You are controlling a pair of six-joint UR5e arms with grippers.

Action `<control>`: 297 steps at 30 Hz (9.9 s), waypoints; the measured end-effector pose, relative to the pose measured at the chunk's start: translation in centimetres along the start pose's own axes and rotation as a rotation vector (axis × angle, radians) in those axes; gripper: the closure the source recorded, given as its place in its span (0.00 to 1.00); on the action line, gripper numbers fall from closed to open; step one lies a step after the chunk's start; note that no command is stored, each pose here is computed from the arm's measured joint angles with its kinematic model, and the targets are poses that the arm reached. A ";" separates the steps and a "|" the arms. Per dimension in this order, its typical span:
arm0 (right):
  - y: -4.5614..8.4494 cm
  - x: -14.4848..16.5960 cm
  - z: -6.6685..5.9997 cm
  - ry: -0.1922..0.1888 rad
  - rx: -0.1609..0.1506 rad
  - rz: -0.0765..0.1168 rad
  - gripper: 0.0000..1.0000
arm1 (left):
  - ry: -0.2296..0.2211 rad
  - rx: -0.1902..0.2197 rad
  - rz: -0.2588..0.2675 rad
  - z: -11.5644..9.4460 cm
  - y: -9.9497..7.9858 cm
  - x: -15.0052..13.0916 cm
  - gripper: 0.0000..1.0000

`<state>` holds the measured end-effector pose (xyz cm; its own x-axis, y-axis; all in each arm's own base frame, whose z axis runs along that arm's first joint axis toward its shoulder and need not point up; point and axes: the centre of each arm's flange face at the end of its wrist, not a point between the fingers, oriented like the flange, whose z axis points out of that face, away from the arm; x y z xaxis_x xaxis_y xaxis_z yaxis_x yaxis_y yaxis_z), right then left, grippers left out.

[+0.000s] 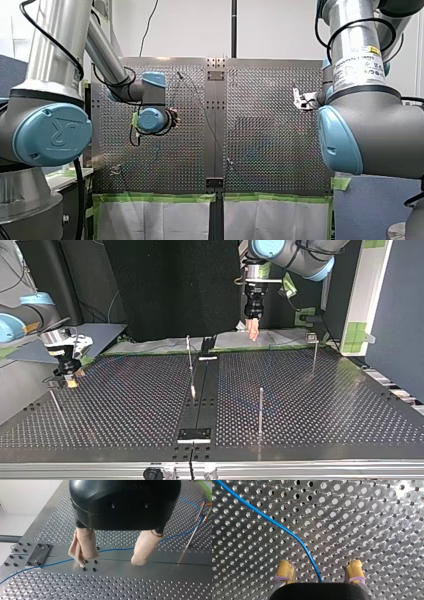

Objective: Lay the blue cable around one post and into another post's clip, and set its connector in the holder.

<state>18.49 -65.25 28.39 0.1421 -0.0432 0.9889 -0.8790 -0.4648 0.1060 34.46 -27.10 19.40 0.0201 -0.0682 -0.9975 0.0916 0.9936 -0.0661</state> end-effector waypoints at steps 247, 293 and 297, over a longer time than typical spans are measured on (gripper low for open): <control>-39.3 -14.0 -14.5 0.092 0.248 -0.012 0.00 | 0.158 0.001 -0.097 -5.6 0.7 7.0 0.00; -39.3 -14.0 -14.5 0.092 0.248 -0.012 0.00 | 0.158 0.001 -0.097 -5.6 0.7 7.0 0.00; -39.3 -14.0 -14.5 0.092 0.248 -0.012 0.00 | 0.158 0.001 -0.097 -5.6 0.7 7.0 0.00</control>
<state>44.42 -33.52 11.88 0.0998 0.0386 0.9943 -0.7373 -0.6681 0.0999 29.05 -26.39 12.25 -0.1452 -0.1489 -0.9781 0.0870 0.9829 -0.1626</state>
